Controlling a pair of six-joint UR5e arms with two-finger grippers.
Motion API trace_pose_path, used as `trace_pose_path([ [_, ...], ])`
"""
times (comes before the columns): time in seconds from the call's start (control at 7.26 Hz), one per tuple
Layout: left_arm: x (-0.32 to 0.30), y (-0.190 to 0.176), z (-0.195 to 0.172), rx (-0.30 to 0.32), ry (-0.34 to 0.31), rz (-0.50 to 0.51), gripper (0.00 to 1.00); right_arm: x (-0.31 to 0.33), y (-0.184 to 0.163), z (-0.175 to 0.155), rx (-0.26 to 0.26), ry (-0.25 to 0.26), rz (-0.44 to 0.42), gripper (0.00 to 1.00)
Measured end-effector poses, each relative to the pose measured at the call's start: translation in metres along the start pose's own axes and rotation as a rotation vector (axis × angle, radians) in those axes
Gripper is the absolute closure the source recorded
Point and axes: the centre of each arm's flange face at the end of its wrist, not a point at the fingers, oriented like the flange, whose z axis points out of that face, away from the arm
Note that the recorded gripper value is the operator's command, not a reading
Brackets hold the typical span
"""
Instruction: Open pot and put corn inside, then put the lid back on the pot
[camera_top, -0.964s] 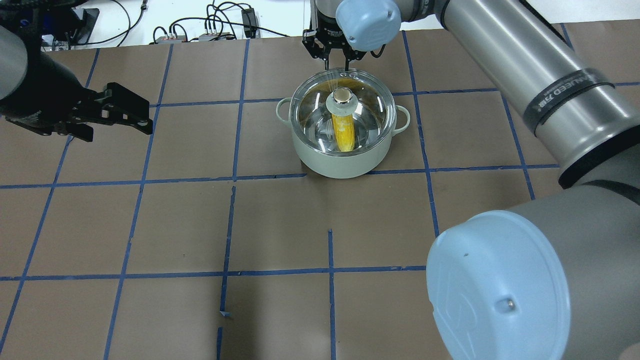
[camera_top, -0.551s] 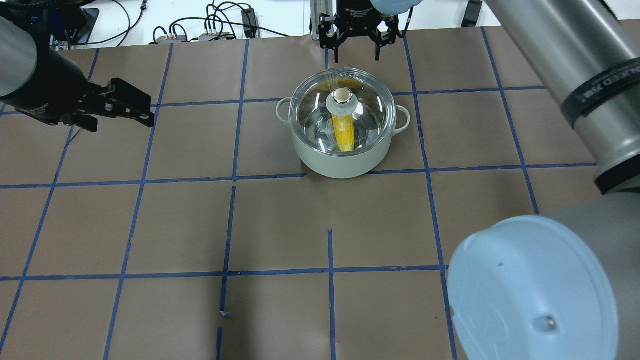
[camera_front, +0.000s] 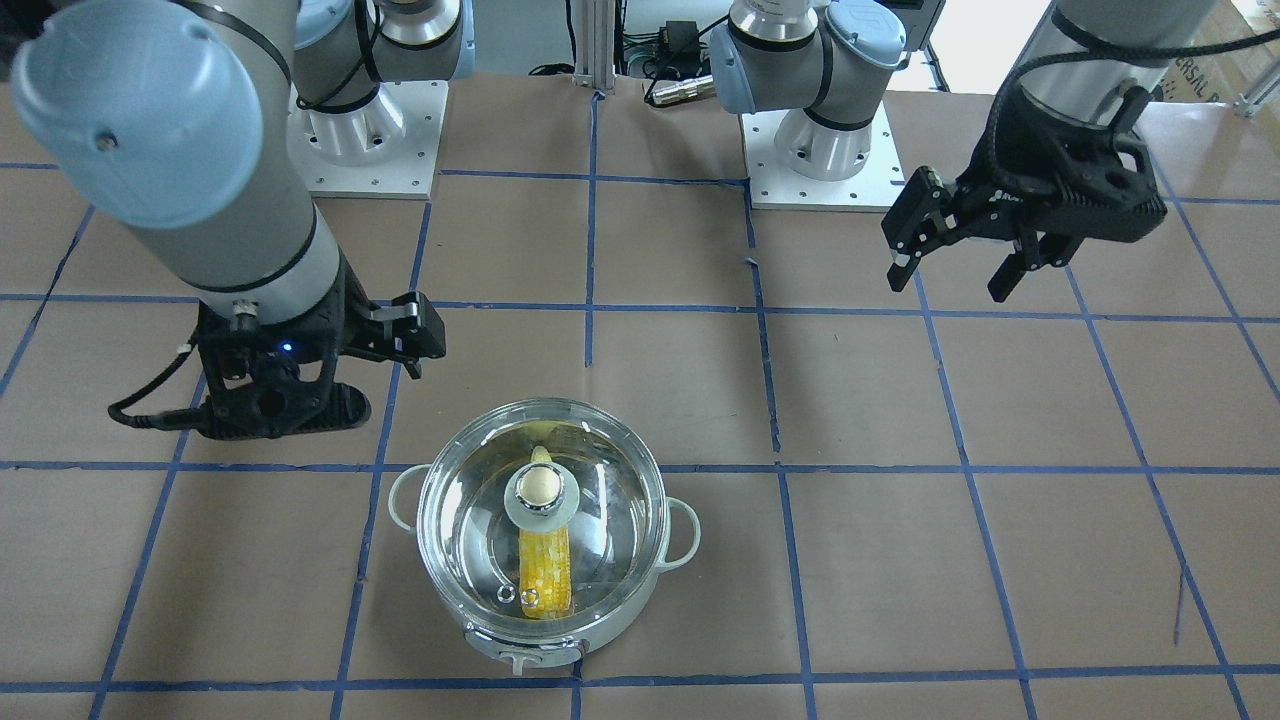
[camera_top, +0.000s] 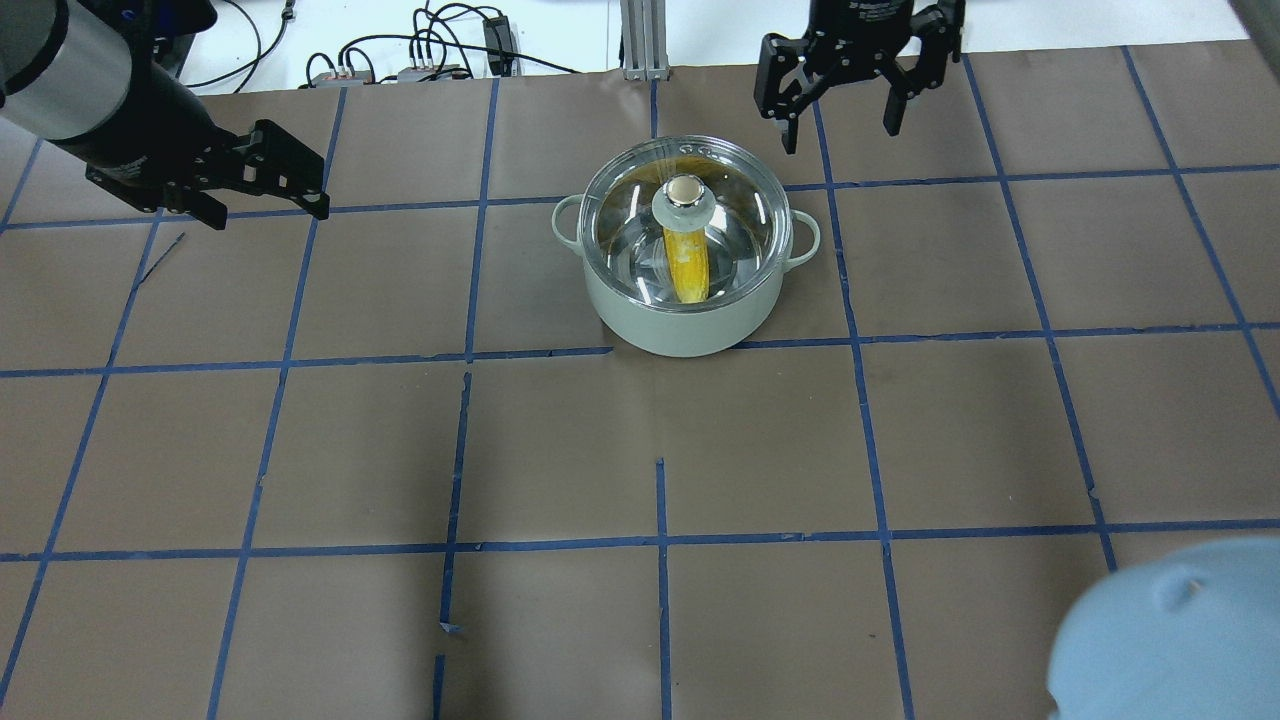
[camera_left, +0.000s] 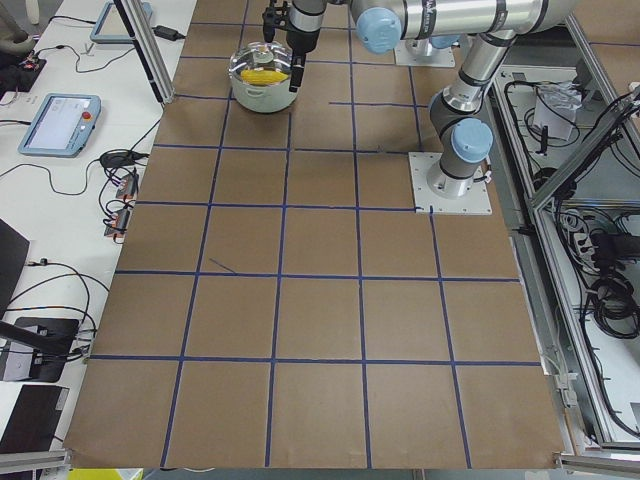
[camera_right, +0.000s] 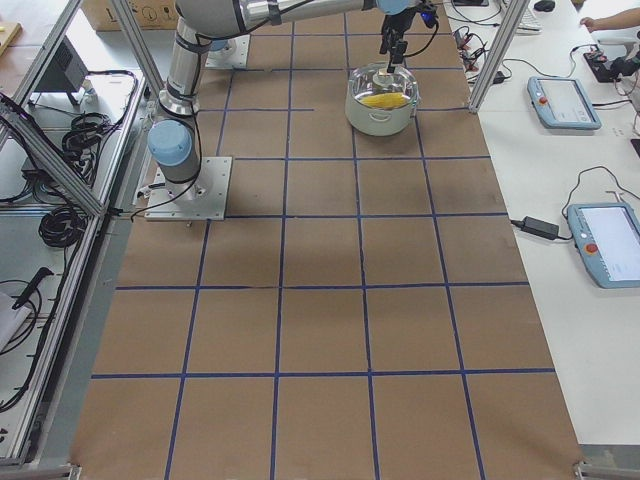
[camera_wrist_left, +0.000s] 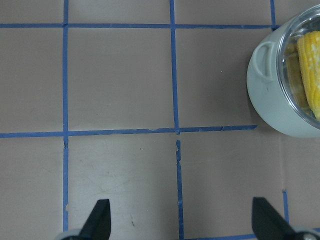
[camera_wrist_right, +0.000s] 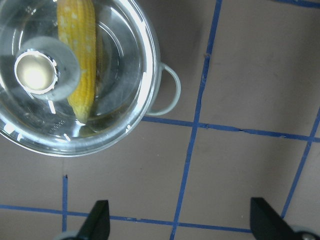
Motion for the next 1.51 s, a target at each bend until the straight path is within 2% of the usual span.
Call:
trace_pose_path([
  [0.14,-0.002,-0.017,0.020,-0.018,0.015,-0.004,0.00,0.012,0.024,0.008,0.010,-0.004,-0.012,0.00],
  [0.41,-0.001,-0.028,0.028,-0.004,0.025,0.004,0.00,0.019,0.058,0.024,0.054,-0.009,-0.021,0.00],
  [0.69,-0.005,-0.036,0.027,0.013,0.020,-0.002,0.00,0.021,0.071,0.028,0.063,-0.006,-0.020,0.00],
  [0.96,-0.007,-0.043,0.031,0.024,0.015,-0.013,0.00,0.022,0.082,0.017,0.087,-0.001,-0.013,0.00],
  [1.51,-0.008,-0.050,0.048,0.001,0.016,-0.050,0.00,0.028,0.081,0.011,0.099,-0.008,0.013,0.00],
])
